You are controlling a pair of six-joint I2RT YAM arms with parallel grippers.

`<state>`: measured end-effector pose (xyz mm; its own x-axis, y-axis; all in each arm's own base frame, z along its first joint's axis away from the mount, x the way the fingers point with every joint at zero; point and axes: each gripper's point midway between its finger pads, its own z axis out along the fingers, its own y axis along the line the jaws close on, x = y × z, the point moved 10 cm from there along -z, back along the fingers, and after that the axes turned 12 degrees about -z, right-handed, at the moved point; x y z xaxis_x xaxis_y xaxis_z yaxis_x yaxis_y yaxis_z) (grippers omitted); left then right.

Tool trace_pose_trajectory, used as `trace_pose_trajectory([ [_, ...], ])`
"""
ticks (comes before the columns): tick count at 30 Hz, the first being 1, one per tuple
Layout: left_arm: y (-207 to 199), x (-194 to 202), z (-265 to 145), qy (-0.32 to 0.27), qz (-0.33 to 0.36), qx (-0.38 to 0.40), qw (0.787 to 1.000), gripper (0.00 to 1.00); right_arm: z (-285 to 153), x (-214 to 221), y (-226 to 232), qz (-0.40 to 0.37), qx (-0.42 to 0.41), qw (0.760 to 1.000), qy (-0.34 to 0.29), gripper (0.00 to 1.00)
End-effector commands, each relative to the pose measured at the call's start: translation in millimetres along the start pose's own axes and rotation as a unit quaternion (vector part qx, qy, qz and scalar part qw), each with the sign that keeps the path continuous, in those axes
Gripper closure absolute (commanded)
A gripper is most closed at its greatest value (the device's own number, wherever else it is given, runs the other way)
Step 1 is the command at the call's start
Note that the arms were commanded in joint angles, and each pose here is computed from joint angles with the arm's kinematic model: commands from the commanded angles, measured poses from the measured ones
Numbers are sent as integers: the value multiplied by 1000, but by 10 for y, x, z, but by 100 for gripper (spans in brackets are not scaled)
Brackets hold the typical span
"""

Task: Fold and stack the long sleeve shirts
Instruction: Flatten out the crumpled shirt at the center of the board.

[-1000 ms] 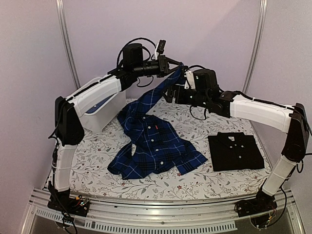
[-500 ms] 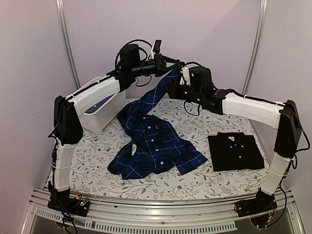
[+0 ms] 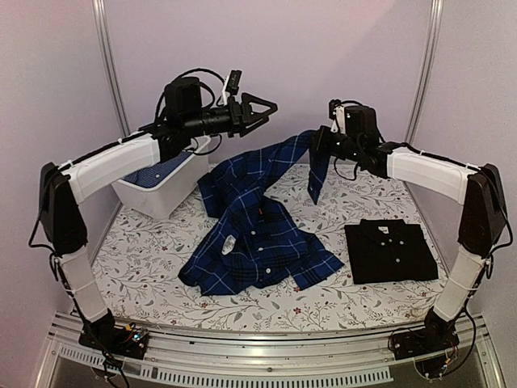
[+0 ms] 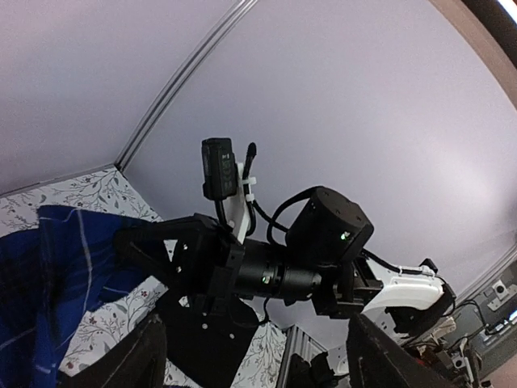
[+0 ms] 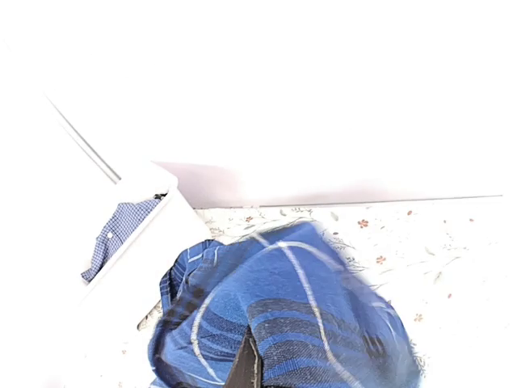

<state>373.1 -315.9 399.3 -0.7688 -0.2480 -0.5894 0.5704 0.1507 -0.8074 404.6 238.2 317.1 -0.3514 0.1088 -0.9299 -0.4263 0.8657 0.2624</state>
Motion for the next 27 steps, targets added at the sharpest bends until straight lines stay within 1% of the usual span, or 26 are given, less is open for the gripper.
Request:
trace_pose_trajectory([
  [1,-26,125,-591,-48,29,-100,993,23,-202,-259,-131,-5,-12,1000,-21,100],
  [5,348,730,-1120,-38,-29,-235,971,25,-220,-314,-304,-9,-5,1000,-18,100],
  [7,581,1085,-1362,-27,-64,-298,952,29,-229,-358,-401,-6,-10,1000,-20,100],
  [8,718,1301,-1512,-19,-87,-332,939,30,-217,-367,-448,-5,-12,1000,-18,100],
  [11,932,1722,-1816,-22,-148,-390,909,35,-185,-392,-484,-8,-20,1000,-10,100],
  [13,1022,1952,-1984,-25,-178,-413,893,35,-141,-370,-496,-12,-25,1000,-1,100],
  [16,1100,2158,-2121,-23,-210,-435,875,34,-97,-354,-489,-11,-36,999,5,100],
  [18,1143,2238,-2150,-19,-224,-442,869,34,-71,-346,-483,-7,-43,999,7,100],
  [21,1207,2296,-2143,-11,-237,-442,865,35,-32,-340,-486,-4,-47,999,9,100],
  [22,1229,2303,-2132,-13,-236,-438,867,36,-23,-340,-481,-4,-49,999,10,100],
  [25,1344,2320,-2131,-24,-241,-442,863,42,-15,-342,-480,-1,-52,999,10,100],
  [27,1417,2285,-2114,-37,-234,-459,856,43,-20,-347,-474,0,-54,998,10,100],
])
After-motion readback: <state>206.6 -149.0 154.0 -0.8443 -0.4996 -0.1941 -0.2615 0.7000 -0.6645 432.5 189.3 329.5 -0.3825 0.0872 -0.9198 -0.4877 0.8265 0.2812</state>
